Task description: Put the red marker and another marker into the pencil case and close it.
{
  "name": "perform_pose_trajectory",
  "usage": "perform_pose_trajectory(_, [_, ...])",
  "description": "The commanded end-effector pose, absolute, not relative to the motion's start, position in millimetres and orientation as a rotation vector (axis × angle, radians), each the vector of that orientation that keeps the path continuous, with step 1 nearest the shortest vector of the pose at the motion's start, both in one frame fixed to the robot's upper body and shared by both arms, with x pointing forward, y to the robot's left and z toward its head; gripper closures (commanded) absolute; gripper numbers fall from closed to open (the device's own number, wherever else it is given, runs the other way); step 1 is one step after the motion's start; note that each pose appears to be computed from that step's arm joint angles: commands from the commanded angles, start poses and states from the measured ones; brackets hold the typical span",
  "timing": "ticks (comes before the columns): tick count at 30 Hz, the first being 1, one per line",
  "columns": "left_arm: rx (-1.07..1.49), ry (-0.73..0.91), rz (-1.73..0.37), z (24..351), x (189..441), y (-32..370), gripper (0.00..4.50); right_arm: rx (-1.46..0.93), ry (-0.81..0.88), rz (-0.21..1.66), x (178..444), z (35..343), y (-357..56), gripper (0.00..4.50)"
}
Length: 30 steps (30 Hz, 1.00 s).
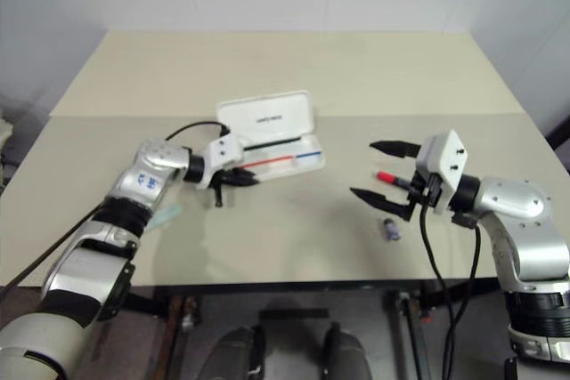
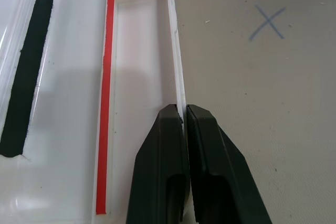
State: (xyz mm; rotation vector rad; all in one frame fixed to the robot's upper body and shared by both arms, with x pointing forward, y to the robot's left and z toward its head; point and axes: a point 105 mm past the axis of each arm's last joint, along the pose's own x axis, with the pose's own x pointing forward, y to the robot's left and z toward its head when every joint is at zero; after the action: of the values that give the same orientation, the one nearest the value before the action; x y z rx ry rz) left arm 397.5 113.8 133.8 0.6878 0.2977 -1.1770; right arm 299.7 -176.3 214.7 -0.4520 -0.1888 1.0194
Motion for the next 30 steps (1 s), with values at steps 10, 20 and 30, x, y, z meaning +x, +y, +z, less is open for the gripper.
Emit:
perform_pose_trajectory(10, [0.765,0.214,-1.464,128.1,340.4,91.0,4.46,-0.44,-0.239,1.019,299.8,223.7,-172.9,0.0])
perform_pose_trajectory(20, [0.762,0.245,-1.494,121.1,317.3,89.3,4.46,-0.425,-0.249,1.03,300.6,221.3,-167.9,0.0])
perform_pose_trajectory(30, [0.681,0.316,-1.467,114.5,314.4,85.5,2.99,-0.421,-0.25,1.04,300.3,219.2,-166.8,0.0])
